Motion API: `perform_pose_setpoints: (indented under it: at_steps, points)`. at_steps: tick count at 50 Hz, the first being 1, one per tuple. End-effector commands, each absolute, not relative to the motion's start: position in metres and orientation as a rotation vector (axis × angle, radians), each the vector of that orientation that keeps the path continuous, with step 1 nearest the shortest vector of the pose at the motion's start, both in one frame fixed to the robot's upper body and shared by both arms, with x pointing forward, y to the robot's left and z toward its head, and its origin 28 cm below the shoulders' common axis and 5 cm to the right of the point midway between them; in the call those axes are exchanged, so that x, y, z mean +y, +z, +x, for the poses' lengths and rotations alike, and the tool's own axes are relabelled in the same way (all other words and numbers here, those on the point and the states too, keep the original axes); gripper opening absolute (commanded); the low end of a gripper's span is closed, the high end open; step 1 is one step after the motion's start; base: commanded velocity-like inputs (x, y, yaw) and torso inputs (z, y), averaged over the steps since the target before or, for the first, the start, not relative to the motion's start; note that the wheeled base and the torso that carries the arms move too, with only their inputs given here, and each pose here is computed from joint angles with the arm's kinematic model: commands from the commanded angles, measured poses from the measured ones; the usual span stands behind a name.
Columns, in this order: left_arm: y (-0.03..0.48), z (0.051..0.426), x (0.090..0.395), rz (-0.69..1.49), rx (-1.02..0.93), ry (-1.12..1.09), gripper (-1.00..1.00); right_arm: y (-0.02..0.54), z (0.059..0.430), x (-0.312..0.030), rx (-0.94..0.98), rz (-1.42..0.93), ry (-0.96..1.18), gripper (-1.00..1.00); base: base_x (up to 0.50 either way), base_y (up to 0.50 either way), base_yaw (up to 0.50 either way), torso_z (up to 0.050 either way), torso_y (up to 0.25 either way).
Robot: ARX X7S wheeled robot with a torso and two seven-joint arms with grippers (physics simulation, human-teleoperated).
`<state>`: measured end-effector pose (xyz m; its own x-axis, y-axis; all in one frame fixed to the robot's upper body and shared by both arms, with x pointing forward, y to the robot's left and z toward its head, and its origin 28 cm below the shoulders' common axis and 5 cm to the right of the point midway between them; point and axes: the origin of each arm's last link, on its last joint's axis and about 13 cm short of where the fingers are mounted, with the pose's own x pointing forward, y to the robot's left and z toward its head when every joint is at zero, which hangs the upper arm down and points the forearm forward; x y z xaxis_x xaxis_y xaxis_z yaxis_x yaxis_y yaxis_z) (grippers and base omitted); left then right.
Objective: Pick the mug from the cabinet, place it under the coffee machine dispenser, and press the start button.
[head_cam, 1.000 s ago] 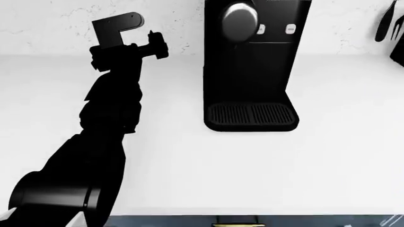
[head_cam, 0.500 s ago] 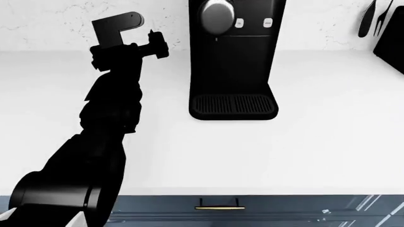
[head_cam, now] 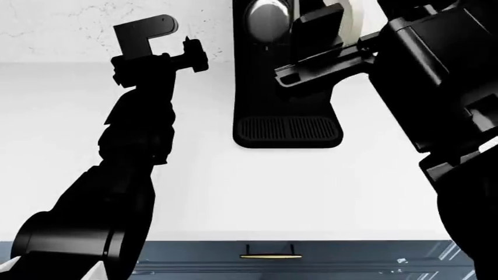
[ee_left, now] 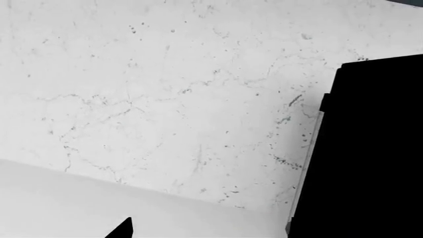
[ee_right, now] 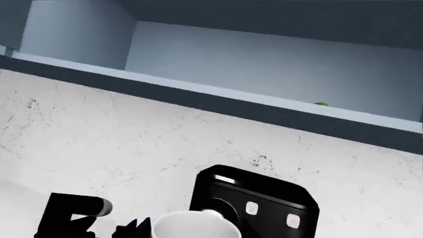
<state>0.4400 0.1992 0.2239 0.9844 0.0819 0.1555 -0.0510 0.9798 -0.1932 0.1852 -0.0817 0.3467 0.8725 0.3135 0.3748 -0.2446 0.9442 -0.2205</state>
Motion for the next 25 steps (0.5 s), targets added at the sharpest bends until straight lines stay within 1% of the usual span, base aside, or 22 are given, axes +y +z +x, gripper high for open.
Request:
perform_pose_setpoints:
  at_steps: [1, 18, 25]
  points:
    - [0.224, 0.44, 0.199, -0.187, -0.165, 0.065, 1.0, 0.308, 0.188, -0.087, -0.373, -0.159, 0.279, -1.0, 0.0, 0.0, 0.0, 0.0, 0.0]
    - [0.224, 0.44, 0.199, -0.189, -0.17, 0.066, 1.0, 0.256, 0.207, -0.088, -0.316, -0.105, 0.281, -1.0, 0.0, 0.0, 0.0, 0.0, 0.0]
    - [0.224, 0.44, 0.199, -0.189, -0.172, 0.066, 1.0, 0.231, 0.217, -0.084, -0.348, -0.131, 0.254, -1.0, 0.0, 0.0, 0.0, 0.0, 0.0]
